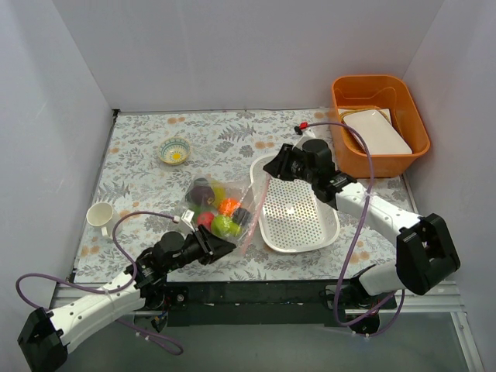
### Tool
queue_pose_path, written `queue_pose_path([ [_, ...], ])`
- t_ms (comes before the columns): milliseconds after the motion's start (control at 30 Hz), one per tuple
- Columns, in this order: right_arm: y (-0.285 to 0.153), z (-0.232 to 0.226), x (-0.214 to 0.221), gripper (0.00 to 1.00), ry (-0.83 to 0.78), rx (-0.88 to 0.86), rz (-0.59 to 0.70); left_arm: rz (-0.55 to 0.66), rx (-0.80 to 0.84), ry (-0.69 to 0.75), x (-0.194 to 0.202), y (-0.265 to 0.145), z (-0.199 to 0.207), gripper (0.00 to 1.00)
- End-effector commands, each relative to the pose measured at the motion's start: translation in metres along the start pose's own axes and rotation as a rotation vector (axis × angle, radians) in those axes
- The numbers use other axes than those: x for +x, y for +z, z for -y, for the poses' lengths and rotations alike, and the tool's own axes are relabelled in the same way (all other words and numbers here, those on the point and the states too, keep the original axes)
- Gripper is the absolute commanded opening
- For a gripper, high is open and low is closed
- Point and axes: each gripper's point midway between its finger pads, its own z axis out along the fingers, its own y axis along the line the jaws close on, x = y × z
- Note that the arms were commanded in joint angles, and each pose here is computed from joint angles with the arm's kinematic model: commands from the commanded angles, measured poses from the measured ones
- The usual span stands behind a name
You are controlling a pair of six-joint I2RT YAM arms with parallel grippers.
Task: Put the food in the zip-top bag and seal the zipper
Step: Zip the zipper food storage bag at the center of the board, then place the zipper food storage bag at the center of the board, then reset both arms
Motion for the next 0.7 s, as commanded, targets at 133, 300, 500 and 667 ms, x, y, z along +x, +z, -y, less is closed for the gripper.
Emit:
queue_pose_path([
  [133,-0.02,0.015,-0.042,0.55,-0.171,0.142,0.026,-0.011,-0.085,0.072,-0.005,0.0,0.014,0.76],
  [300,-0.049,0.028,-0.049,0.63,-0.202,0.239,0.071,0.011,-0.081,0.18,-0.014,-0.004,0.036,0.94],
  [500,-0.075,0.061,-0.03,0.65,-0.205,0.383,0.04,0.017,-0.084,0.275,-0.022,-0.015,0.065,0.98],
  [667,-0.095,0.099,-0.007,0.66,-0.208,0.527,-0.032,0.102,-0.239,0.352,-0.049,-0.018,0.066,0.98],
])
